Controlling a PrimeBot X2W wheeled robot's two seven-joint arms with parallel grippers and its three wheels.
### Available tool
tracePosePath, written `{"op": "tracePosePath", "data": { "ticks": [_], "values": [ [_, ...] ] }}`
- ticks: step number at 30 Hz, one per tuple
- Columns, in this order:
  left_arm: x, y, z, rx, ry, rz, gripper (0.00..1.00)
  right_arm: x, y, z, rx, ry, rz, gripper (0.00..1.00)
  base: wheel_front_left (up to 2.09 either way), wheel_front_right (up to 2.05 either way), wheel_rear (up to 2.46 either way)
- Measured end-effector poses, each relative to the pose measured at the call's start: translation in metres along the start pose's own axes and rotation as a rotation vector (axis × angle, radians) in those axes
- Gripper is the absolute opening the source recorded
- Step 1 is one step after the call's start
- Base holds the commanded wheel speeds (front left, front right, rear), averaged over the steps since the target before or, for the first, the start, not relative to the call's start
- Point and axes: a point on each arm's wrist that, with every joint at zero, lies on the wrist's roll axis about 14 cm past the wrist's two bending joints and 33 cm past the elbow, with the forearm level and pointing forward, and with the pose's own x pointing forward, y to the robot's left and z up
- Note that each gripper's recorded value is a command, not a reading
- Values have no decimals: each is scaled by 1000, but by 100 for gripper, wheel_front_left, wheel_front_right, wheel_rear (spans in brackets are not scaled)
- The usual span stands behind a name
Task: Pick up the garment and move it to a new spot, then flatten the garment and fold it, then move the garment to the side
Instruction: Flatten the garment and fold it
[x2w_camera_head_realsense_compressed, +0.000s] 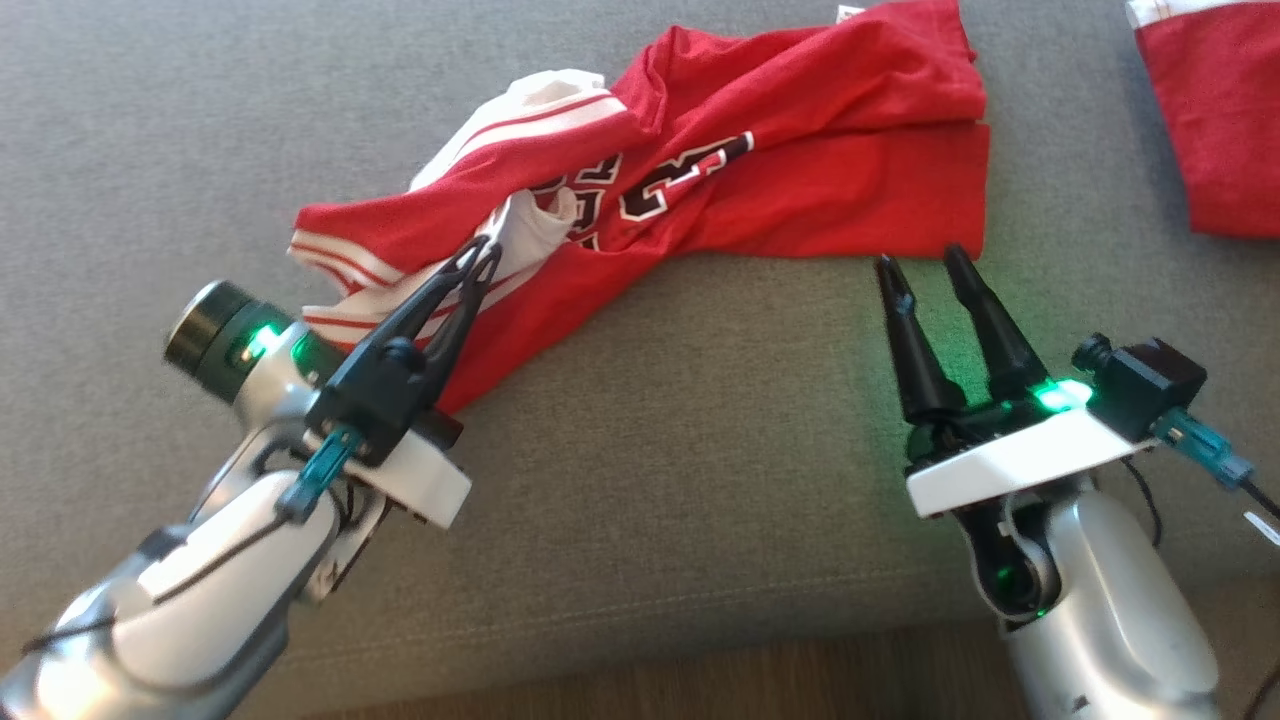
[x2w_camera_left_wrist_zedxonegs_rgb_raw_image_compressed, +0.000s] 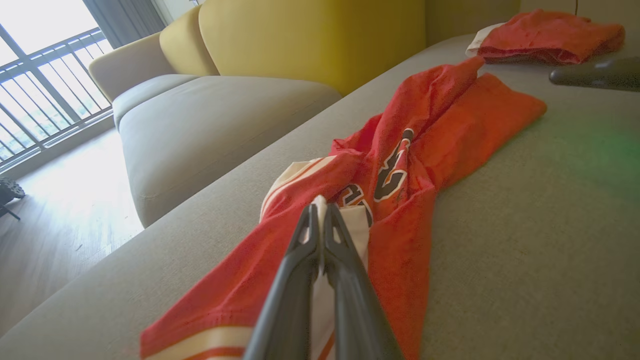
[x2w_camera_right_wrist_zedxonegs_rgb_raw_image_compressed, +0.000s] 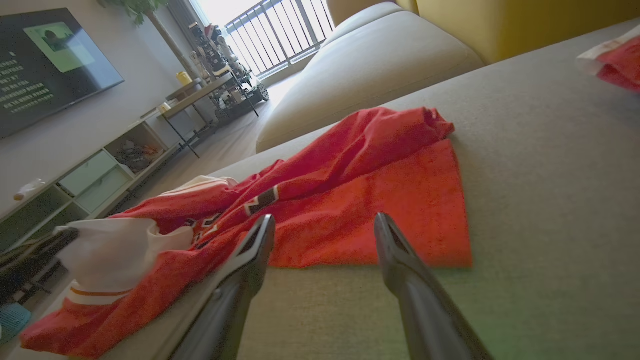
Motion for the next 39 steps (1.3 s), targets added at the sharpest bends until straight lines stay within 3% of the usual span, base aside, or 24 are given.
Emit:
{"op": "tracePosePath", "data": {
  "ticks": [5,11,17,25,30,32,34,39],
  "values": [
    [-19,11,15,2,-32,76,0,8,-22,-15,-71,95,-58,100,0,0,0],
    [-33,32,23,0,-43,156,0,58,-23,16,-243,103,-48,100,0,0,0],
    [-37,37,26,3,-48,171,0,71,-44,12,-312,189,-119,100,0,0,0],
    [-47,41,19,-1,-25,199,0,64,-52,3,-308,245,-146,100,0,0,0],
    [-49,46,20,9,-27,208,0,50,-58,-8,-289,283,-163,90,0,0,0],
    [-48,49,20,12,-29,214,0,48,-59,-10,-279,286,-165,80,0,0,0],
    [-47,50,19,15,-30,212,0,49,-58,-11,-273,290,-163,77,0,0,0],
    [-48,56,18,26,-28,222,0,50,-59,-16,-262,302,-164,76,0,0,0]
  ]
}}
